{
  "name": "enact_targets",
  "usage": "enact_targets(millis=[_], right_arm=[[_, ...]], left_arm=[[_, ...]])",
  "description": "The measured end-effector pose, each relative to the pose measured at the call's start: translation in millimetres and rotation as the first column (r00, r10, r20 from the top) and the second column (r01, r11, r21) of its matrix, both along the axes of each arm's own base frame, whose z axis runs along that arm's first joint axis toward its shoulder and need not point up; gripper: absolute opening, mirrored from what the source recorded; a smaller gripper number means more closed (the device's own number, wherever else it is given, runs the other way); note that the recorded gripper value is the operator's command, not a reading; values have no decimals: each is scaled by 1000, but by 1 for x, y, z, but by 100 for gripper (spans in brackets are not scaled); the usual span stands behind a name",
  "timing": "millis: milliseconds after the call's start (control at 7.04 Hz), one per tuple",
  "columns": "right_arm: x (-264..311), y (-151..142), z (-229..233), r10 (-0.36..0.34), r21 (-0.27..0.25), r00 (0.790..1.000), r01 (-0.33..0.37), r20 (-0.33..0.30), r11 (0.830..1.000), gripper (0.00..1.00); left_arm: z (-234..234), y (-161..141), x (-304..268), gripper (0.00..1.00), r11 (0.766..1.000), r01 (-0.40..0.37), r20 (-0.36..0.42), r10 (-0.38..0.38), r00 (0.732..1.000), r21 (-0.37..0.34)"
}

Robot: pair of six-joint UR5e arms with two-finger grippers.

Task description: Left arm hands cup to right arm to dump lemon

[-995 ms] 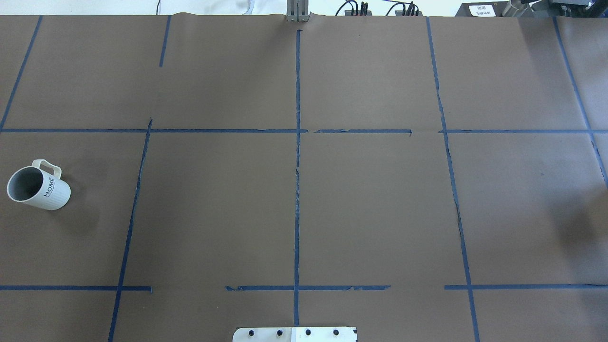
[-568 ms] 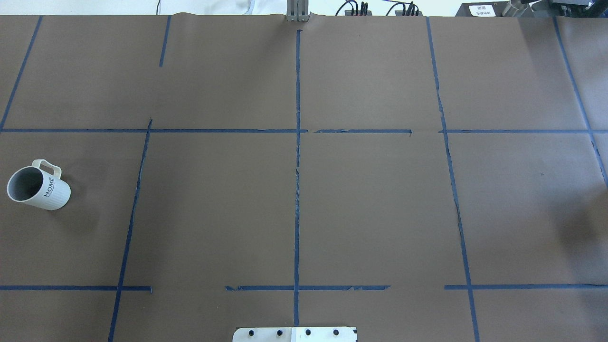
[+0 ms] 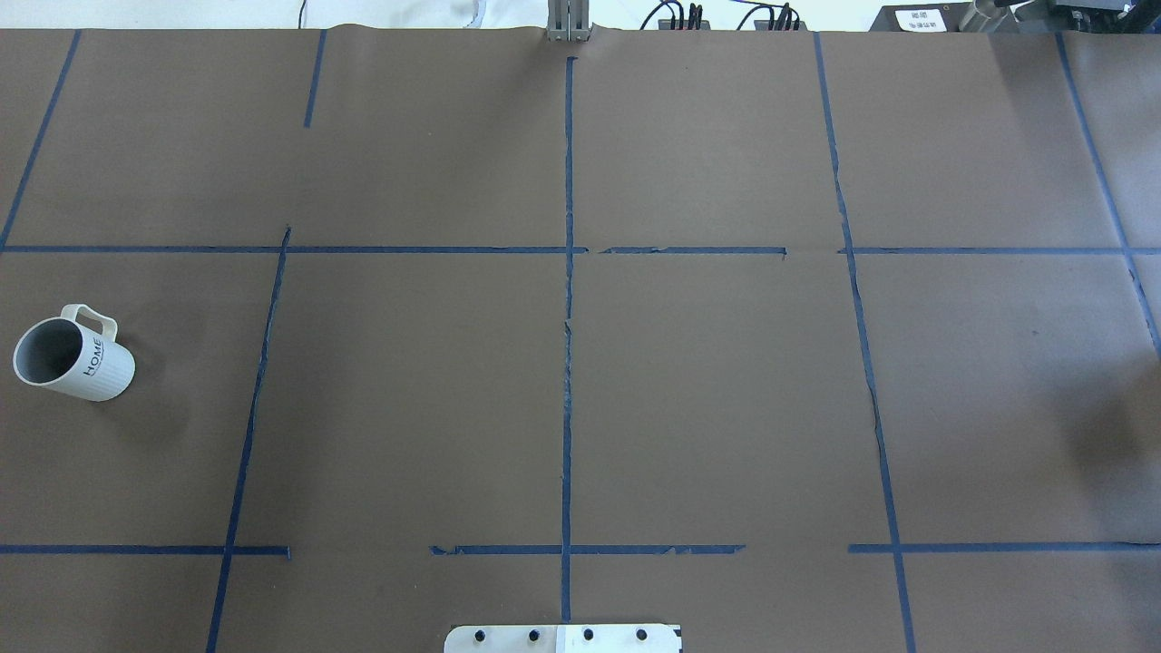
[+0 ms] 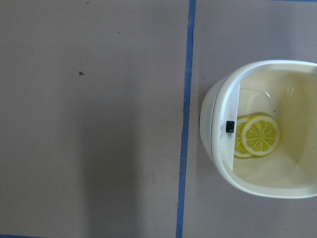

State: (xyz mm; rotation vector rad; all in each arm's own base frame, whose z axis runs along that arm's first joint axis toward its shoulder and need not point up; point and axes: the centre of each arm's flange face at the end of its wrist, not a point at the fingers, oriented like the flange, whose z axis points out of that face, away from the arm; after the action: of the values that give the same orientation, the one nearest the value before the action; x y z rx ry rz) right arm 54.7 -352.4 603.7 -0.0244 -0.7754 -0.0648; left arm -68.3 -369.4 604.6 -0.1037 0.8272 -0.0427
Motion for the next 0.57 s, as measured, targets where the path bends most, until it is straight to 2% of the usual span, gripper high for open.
enact_targets(millis=[568], right_arm=[[-3, -3, -7, 5, 18, 1000, -6, 19, 1000, 100]], left_arm=[[-2, 1, 3, 100, 1000, -8, 8, 7, 1000, 6]])
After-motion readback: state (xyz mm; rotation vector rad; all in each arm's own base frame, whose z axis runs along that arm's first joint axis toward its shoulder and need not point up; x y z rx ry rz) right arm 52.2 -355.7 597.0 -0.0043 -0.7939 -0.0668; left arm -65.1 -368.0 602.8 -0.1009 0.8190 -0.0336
